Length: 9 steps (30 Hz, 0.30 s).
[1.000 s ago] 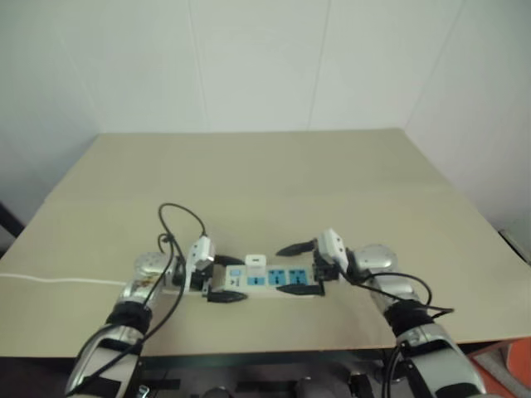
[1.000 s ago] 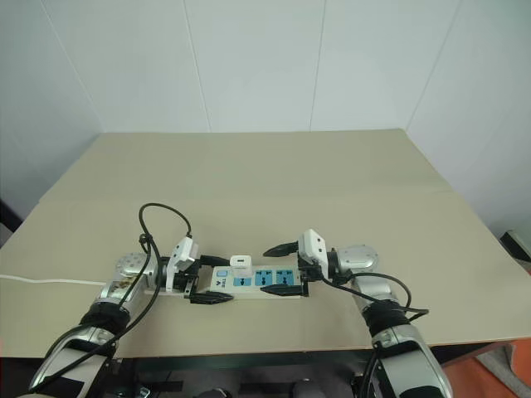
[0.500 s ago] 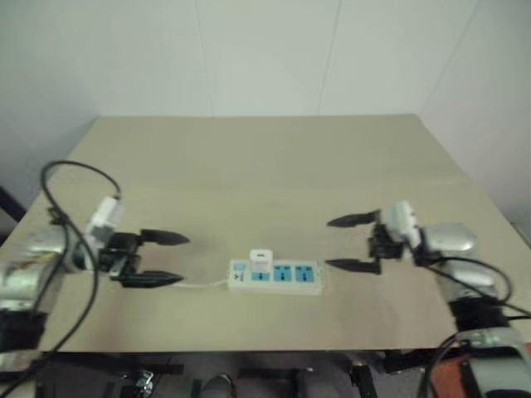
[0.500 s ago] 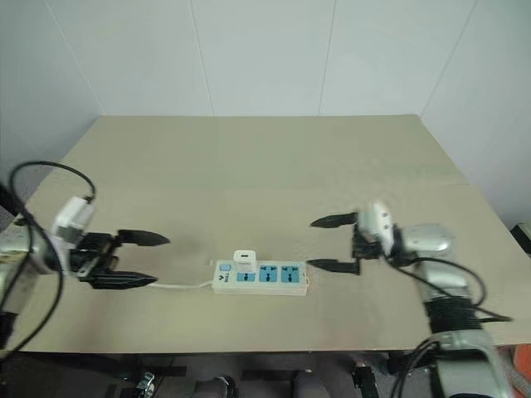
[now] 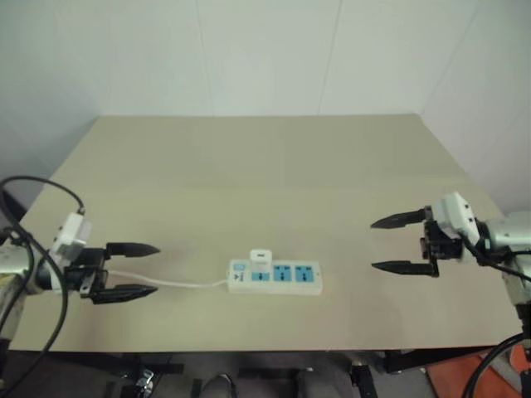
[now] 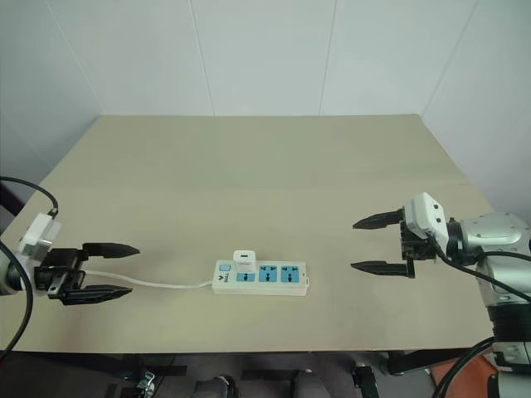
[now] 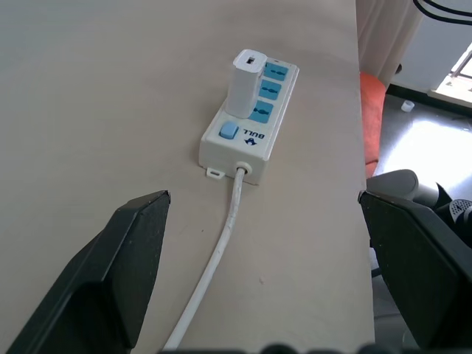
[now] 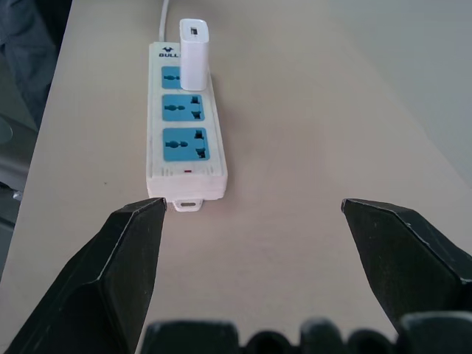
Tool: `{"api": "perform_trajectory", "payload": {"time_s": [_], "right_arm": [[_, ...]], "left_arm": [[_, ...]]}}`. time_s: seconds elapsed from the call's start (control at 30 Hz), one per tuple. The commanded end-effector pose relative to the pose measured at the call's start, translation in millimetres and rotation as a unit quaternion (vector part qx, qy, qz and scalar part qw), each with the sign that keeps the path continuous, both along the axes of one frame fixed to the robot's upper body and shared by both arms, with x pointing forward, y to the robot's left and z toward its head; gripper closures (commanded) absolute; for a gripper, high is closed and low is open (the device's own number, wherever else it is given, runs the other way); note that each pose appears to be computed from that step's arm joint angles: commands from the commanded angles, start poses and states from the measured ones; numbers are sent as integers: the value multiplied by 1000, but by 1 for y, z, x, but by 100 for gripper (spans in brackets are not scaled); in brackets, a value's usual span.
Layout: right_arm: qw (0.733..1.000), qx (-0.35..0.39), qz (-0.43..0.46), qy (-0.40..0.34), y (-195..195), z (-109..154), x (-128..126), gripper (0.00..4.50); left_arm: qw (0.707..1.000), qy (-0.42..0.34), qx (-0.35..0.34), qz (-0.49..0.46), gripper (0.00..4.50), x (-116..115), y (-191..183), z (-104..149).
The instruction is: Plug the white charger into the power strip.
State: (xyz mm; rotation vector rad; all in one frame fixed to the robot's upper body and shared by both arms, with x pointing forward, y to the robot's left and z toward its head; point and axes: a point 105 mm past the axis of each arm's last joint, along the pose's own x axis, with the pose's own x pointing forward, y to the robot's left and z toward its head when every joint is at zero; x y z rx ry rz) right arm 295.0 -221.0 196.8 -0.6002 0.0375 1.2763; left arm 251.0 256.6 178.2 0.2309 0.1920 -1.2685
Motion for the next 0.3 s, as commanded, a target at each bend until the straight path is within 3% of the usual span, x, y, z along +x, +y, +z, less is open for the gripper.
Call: {"api": "perform_trajectory", "payload": {"time_s": [0.03,0.3], "right_arm": [[1000,-5,-14,-22,-6,13,-5,0],[999,-16,-44,-18,-19,15,-15,0]], "left_arm": [[1000,-28,7,1,2,4,-3,8],[1000,-23,-6,-3,2,11,-12,-6]]}}
